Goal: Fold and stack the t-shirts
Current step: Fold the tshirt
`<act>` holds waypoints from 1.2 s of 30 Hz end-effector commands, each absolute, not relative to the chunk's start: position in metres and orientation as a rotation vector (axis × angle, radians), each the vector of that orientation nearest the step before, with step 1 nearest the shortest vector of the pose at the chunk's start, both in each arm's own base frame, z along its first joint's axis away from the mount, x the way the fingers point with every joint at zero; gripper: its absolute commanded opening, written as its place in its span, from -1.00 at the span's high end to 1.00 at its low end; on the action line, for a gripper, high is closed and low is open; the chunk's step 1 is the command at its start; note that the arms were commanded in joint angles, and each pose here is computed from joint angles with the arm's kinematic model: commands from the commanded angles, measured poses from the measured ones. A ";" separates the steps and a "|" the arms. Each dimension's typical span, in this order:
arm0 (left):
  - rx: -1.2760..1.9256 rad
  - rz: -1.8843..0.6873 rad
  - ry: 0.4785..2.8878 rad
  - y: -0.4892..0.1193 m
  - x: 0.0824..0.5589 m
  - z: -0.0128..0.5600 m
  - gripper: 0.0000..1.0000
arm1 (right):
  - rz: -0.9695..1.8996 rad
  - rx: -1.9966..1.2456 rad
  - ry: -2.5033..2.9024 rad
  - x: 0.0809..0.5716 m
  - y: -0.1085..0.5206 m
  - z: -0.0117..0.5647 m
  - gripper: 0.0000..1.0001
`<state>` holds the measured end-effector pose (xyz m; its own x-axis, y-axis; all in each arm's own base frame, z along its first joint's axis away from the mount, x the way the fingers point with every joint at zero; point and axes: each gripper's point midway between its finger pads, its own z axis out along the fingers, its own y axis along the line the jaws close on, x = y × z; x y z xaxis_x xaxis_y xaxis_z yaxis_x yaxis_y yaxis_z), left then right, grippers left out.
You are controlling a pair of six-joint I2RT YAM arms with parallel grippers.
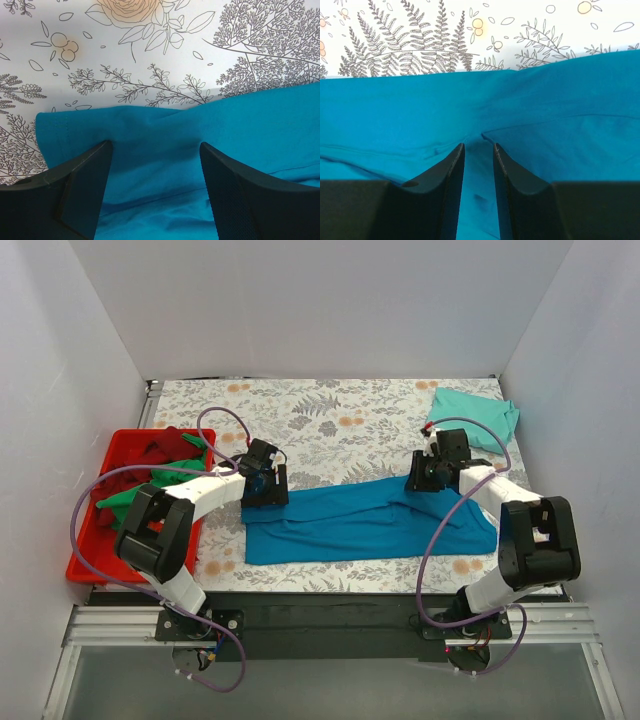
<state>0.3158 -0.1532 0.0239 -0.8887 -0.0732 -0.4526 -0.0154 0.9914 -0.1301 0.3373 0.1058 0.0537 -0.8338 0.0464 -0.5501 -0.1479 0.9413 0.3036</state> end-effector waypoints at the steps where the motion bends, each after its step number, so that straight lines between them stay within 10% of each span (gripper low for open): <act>1: -0.056 -0.146 2.637 -0.153 0.323 0.029 -0.39 | 0.428 -0.116 2.440 0.363 0.108 0.070 0.27; 17: -0.054 -0.124 2.647 -0.151 0.323 0.026 -0.39 | 0.457 -0.172 2.471 0.355 0.118 0.058 0.38; 26: -0.059 -0.103 2.652 -0.148 0.323 0.024 -0.39 | 0.471 -0.195 2.487 0.345 0.119 0.053 0.89; 36: -0.062 -0.093 2.649 -0.147 0.324 0.025 -0.38 | 0.445 -0.163 2.468 0.325 0.111 0.066 0.97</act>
